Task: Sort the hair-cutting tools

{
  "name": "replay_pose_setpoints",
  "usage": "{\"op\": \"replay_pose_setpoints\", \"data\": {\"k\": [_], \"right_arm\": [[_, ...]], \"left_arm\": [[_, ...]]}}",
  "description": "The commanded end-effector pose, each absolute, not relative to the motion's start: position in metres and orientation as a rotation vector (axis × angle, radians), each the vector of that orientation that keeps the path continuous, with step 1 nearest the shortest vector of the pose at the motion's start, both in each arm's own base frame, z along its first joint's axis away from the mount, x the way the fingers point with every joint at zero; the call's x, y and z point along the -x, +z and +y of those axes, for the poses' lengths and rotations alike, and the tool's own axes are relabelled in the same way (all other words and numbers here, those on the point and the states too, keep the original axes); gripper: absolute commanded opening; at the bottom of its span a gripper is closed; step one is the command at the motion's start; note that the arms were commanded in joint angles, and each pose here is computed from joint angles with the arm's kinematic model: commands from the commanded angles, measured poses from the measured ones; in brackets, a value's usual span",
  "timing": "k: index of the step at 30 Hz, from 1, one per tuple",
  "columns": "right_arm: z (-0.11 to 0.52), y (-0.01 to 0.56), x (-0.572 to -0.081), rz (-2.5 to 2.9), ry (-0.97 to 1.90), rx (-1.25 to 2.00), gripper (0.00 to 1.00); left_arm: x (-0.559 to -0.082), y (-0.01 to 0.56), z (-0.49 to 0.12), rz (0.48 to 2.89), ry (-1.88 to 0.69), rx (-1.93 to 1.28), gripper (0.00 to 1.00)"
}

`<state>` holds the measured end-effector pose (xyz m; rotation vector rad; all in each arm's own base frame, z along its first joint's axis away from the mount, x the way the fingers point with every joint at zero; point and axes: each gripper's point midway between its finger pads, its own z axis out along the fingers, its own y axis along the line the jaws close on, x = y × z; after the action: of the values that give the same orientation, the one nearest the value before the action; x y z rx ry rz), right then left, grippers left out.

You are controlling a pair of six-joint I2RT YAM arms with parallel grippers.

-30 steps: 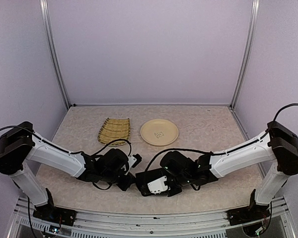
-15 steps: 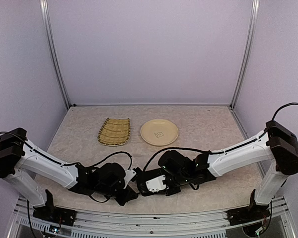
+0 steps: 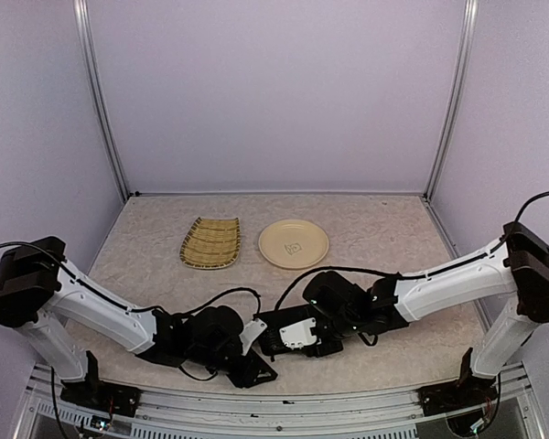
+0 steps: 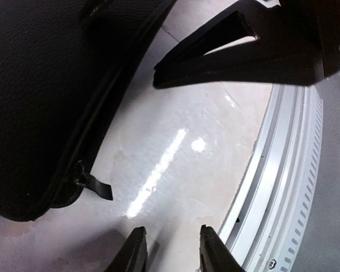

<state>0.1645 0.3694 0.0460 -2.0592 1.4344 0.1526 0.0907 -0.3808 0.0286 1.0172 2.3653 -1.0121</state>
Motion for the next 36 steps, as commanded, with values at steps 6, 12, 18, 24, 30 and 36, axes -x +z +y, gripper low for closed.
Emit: {"op": "replay_pose_setpoints", "data": {"k": [6, 12, 18, 24, 30, 36], "right_arm": [[0.304, 0.063, -0.162, 1.493, 0.067, 2.061, 0.58], [0.273, 0.055, -0.177, 1.593, 0.012, 2.004, 0.62], [0.266, 0.047, -0.180, 1.627, -0.002, 1.982, 0.67], [0.261, 0.042, -0.204, 1.653, -0.152, 1.917, 0.67], [0.254, 0.027, -0.226, 1.686, -0.243, 1.899, 0.66], [0.269, 0.017, -0.231, 1.668, -0.194, 1.932, 0.65]], "left_arm": [[-0.105, 0.101, -0.390, 2.257, -0.941, -1.064, 0.41], [-0.181, 0.108, -0.380, 2.213, -0.691, -0.867, 0.58], [-0.231, 0.092, -0.391, 2.234, -0.696, -0.793, 0.63], [-0.240, 0.058, -0.407, 2.278, -0.683, -0.858, 0.63], [-0.225, 0.039, -0.406, 2.348, -0.728, -0.863, 0.57], [-0.184, 0.055, -0.398, 2.328, -0.775, -0.813, 0.55]]}}
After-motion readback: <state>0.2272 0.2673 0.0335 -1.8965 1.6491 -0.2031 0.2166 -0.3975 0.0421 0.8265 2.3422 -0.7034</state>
